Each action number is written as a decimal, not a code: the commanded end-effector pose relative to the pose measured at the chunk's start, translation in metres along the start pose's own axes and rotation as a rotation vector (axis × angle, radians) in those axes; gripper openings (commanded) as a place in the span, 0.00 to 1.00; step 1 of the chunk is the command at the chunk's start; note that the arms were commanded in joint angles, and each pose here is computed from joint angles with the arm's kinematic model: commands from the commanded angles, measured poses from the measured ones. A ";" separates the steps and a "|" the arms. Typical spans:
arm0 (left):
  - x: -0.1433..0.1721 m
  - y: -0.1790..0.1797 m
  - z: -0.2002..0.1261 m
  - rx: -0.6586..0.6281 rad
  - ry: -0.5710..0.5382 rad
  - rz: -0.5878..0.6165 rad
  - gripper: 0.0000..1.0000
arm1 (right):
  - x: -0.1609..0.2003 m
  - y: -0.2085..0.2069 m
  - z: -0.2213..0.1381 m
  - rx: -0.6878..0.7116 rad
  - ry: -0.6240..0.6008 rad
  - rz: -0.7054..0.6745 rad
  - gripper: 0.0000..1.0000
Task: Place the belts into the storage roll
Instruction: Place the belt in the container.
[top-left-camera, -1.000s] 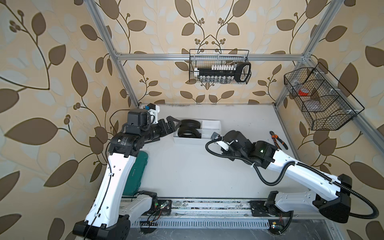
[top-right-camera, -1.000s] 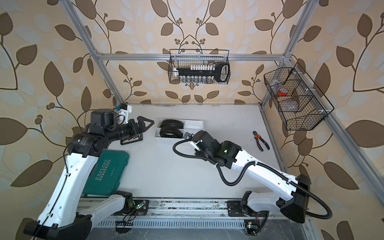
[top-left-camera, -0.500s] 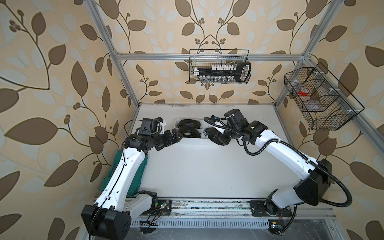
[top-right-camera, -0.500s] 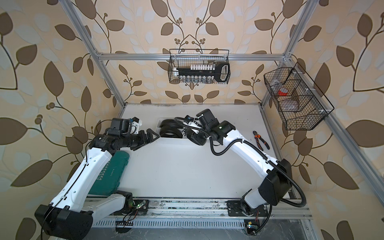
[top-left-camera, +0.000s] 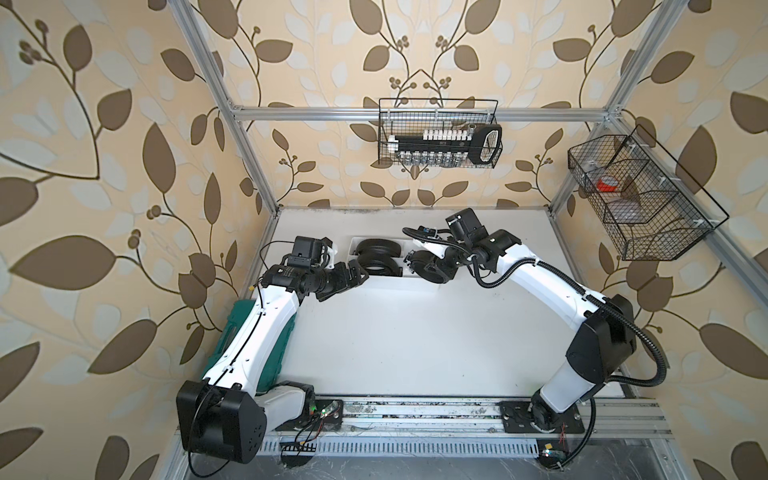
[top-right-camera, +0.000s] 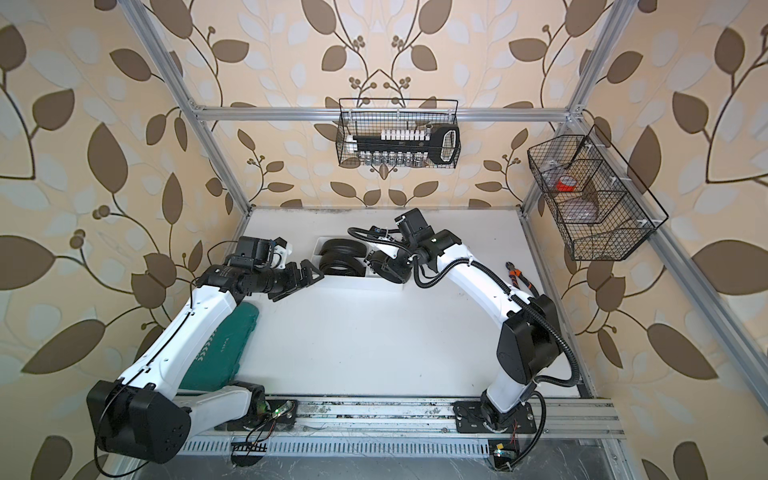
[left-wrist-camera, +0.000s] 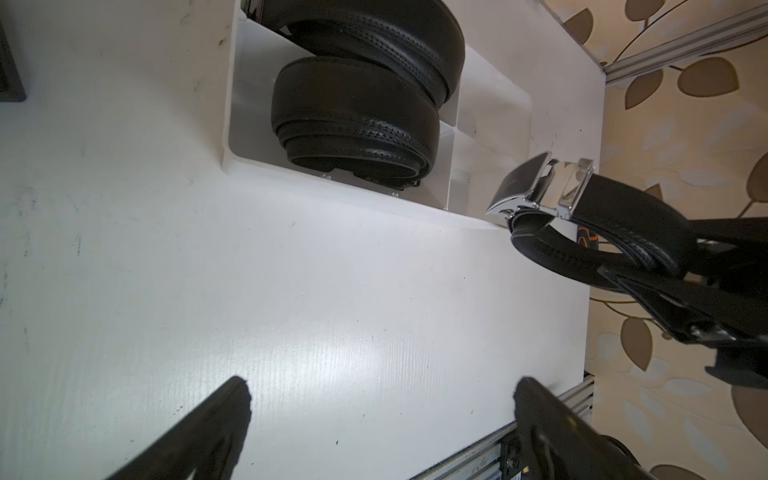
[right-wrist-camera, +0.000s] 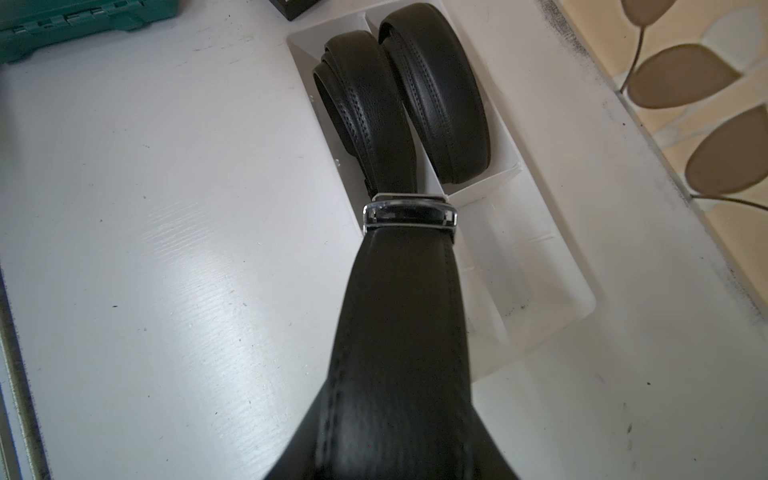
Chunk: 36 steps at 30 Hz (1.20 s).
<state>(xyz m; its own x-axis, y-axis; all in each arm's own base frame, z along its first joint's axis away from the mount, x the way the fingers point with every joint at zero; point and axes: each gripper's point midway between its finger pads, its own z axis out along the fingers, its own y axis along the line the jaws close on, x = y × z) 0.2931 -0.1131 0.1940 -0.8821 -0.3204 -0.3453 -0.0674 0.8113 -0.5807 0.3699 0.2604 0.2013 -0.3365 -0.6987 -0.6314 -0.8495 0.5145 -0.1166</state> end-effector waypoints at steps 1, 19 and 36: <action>-0.004 0.005 0.005 -0.002 -0.014 0.021 0.99 | -0.041 -0.015 -0.013 0.016 -0.148 -0.131 0.27; -0.006 0.023 0.025 -0.042 0.027 -0.001 0.99 | -0.052 -0.073 0.019 -0.067 -0.167 -0.227 0.29; -0.005 0.032 0.034 -0.054 0.062 -0.034 0.99 | -0.020 -0.076 0.058 -0.264 -0.101 -0.190 0.27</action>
<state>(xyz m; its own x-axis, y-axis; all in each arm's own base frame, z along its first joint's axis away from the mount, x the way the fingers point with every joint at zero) 0.3058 -0.1043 0.1479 -0.9119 -0.3229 -0.2532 -0.1404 0.8254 -0.5469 0.4756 0.2537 0.1729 -0.1707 -0.7331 -0.6583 -0.9515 0.2962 -0.0831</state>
